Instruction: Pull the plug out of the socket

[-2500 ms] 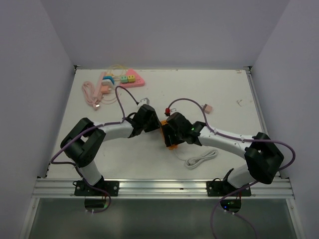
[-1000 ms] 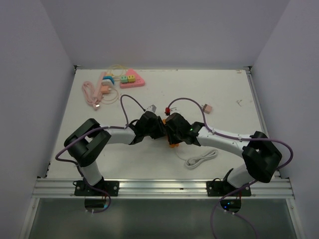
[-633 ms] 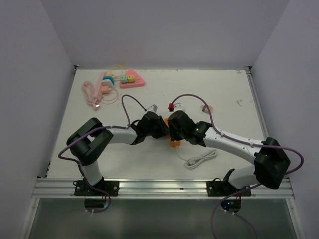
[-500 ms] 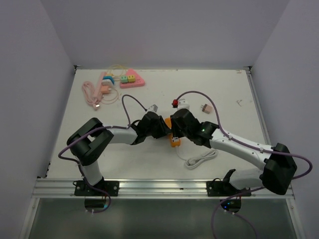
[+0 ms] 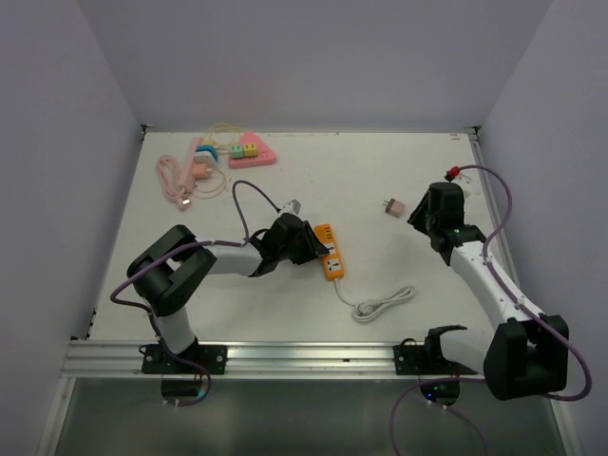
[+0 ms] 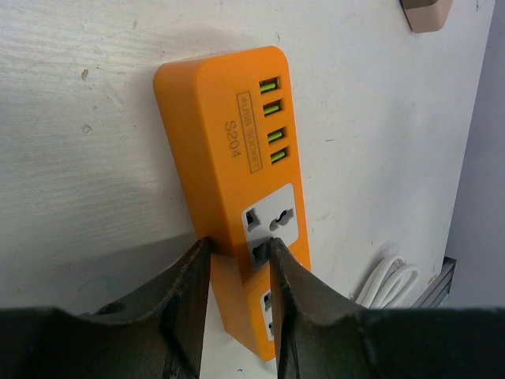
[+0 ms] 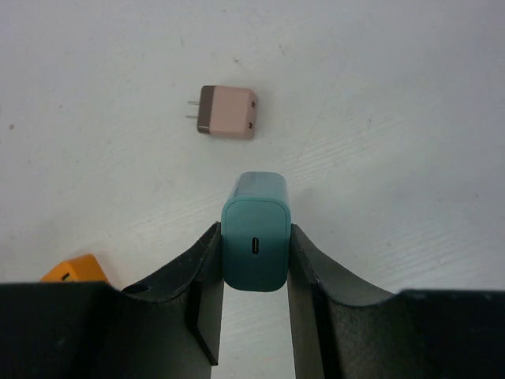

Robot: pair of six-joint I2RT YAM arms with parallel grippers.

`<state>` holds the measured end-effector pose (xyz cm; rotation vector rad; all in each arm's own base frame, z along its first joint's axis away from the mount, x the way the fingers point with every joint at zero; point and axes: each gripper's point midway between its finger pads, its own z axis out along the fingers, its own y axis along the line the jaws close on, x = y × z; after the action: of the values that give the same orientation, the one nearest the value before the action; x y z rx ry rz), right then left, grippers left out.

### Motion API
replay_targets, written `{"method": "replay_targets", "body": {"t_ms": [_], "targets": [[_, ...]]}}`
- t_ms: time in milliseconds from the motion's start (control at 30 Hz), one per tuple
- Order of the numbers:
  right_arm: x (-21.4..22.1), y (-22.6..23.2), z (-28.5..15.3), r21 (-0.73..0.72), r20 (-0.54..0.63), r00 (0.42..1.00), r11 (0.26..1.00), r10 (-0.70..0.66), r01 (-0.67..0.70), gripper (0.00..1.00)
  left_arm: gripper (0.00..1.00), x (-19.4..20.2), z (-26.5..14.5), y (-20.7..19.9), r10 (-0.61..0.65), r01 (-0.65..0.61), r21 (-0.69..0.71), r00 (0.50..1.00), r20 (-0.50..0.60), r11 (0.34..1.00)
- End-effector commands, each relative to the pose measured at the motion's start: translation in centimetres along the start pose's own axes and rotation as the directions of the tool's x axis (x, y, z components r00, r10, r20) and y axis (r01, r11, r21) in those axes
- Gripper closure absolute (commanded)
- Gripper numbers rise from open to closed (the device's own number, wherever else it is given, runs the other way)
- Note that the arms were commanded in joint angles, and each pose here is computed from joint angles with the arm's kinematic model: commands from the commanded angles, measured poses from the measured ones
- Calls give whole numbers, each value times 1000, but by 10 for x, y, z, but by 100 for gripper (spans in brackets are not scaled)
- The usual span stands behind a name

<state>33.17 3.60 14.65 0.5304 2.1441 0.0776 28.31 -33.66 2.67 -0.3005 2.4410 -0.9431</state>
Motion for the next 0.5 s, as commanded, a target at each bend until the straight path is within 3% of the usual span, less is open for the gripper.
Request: {"method": "replay_targets", "body": {"t_ms": [0, 200, 467], "targets": [[-14, -3, 23, -73, 15, 980, 978, 198, -197, 100, 66, 50, -11, 92, 41, -86, -304, 987, -153, 949], [-24, -32, 69, -108, 16, 912, 908, 409, -405, 100, 64, 48, -11, 88, 52, -96, -288, 986, -156, 953], [-19, -10, 107, -302, -116, 876, 824, 468, -480, 100, 61, 43, -10, 83, 75, -115, -281, 986, -148, 953]]}}
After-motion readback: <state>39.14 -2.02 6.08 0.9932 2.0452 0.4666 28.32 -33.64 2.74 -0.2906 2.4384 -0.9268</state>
